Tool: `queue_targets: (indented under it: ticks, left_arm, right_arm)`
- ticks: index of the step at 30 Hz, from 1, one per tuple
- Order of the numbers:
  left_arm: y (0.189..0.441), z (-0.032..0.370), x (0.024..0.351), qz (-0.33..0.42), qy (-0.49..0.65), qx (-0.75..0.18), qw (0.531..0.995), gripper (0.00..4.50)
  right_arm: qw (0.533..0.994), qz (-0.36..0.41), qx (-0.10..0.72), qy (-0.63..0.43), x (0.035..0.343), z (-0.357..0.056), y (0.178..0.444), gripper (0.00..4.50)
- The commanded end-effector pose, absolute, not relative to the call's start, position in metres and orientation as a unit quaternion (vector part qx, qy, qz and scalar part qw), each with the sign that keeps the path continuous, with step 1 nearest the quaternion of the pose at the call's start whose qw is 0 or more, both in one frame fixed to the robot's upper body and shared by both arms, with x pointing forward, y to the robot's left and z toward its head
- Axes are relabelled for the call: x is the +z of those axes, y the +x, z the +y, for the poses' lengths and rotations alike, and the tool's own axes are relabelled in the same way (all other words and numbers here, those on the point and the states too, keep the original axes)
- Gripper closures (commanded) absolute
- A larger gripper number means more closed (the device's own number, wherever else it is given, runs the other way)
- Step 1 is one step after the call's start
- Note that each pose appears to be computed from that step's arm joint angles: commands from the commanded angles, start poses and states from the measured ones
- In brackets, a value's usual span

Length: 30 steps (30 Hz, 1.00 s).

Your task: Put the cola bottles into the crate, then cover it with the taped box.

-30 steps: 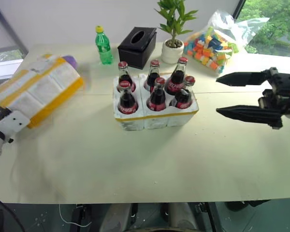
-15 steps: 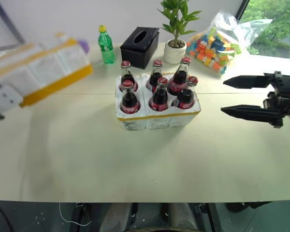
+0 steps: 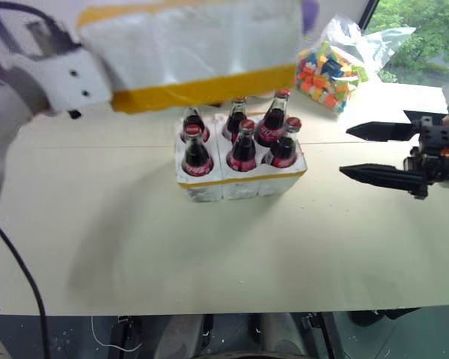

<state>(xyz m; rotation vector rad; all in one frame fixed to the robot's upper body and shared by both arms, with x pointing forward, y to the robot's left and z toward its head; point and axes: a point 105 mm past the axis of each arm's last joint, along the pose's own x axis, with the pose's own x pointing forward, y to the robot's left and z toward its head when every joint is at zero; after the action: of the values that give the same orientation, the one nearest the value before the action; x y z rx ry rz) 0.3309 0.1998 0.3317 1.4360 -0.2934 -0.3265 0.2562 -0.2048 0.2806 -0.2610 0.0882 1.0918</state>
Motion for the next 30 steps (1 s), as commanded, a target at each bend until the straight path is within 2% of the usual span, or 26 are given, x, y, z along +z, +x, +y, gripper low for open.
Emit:
queue_targets:
  ticks: [1,9,19,24,26,27,30]
  left_arm:
    - [0.324,0.179,0.340,-0.148,0.688,-0.141,0.696,4.01]
    - [0.330,0.148,0.328,-0.163,0.705,-0.157,0.672,4.01]
    - [0.331,0.145,0.313,-0.140,0.726,-0.176,0.650,4.01]
    - [0.332,0.142,0.309,-0.138,0.718,-0.185,0.656,4.01]
    - [0.332,0.143,0.301,-0.126,0.719,-0.194,0.655,3.03]
    - [0.333,0.144,0.297,-0.120,0.720,-0.198,0.655,2.78]
    - [0.333,0.150,0.292,-0.107,0.727,-0.196,0.649,1.24]
  right_arm:
    - [0.849,0.013,0.513,-0.126,0.290,-0.203,0.257,0.00]
    - [0.853,0.006,0.508,-0.116,0.290,-0.201,0.260,0.00]
    - [0.862,-0.003,0.495,-0.113,0.290,-0.202,0.260,0.00]
    - [0.864,-0.006,0.491,-0.111,0.290,-0.202,0.260,0.00]
    - [0.865,-0.007,0.489,-0.110,0.290,-0.202,0.260,0.00]
    - [0.865,-0.007,0.489,-0.110,0.290,-0.202,0.260,0.00]
    - [0.866,-0.007,0.488,-0.110,0.290,-0.201,0.260,0.00]
